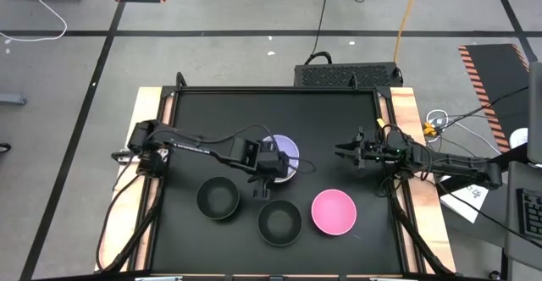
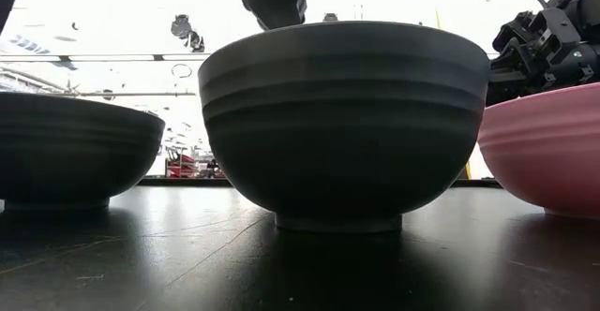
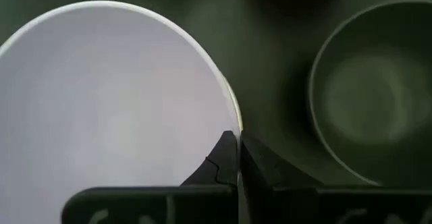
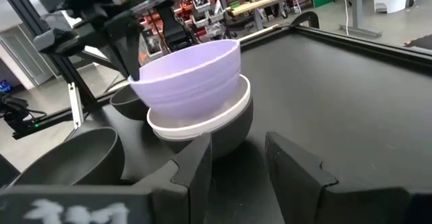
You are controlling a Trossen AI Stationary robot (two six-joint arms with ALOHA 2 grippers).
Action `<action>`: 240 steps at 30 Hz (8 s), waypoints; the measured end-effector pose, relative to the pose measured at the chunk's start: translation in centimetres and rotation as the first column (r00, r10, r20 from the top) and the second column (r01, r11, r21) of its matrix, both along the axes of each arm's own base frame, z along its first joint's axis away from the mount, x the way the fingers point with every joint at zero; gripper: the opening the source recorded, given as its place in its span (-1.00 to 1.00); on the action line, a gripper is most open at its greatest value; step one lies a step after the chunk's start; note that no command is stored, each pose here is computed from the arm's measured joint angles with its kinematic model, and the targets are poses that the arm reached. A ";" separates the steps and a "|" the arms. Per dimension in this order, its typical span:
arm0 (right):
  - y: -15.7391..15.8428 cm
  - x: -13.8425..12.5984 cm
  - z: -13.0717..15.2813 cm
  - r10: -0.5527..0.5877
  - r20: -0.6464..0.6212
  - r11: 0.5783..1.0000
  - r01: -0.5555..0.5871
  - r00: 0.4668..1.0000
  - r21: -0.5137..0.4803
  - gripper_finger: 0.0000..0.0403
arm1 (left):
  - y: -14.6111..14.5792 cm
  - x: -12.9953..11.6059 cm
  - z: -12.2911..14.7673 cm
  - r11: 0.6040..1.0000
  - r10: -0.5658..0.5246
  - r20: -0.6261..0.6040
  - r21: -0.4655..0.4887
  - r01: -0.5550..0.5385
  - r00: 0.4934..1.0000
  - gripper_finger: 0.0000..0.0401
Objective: Nest bowls inside each other
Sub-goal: Stack the purple bowl on top of the white bowl, then stack the pink bowl on top of the purple bowl
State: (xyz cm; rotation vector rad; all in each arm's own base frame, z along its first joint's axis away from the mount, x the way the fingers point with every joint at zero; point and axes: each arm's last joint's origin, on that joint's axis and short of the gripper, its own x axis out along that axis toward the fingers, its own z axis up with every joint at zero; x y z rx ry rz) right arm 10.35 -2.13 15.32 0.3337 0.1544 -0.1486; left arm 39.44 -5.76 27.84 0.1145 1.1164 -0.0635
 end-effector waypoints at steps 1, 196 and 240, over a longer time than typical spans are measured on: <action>0.0 0.0 0.0 0.001 0.000 1.000 -0.001 1.000 -0.001 -0.35 | -0.2 0.1 -0.2 1.000 -0.005 -0.003 -0.001 0.005 1.000 -0.99; 8.4 3.8 4.1 0.267 -0.615 0.848 0.123 0.742 0.516 -0.35 | 5.7 -27.4 -11.8 0.997 0.059 0.855 -0.029 -0.066 0.515 0.08; 7.5 6.5 4.8 0.271 -0.468 0.939 -0.124 0.841 0.320 -0.99 | 5.6 -27.4 -11.9 0.998 0.041 0.851 -0.011 -0.059 0.524 0.08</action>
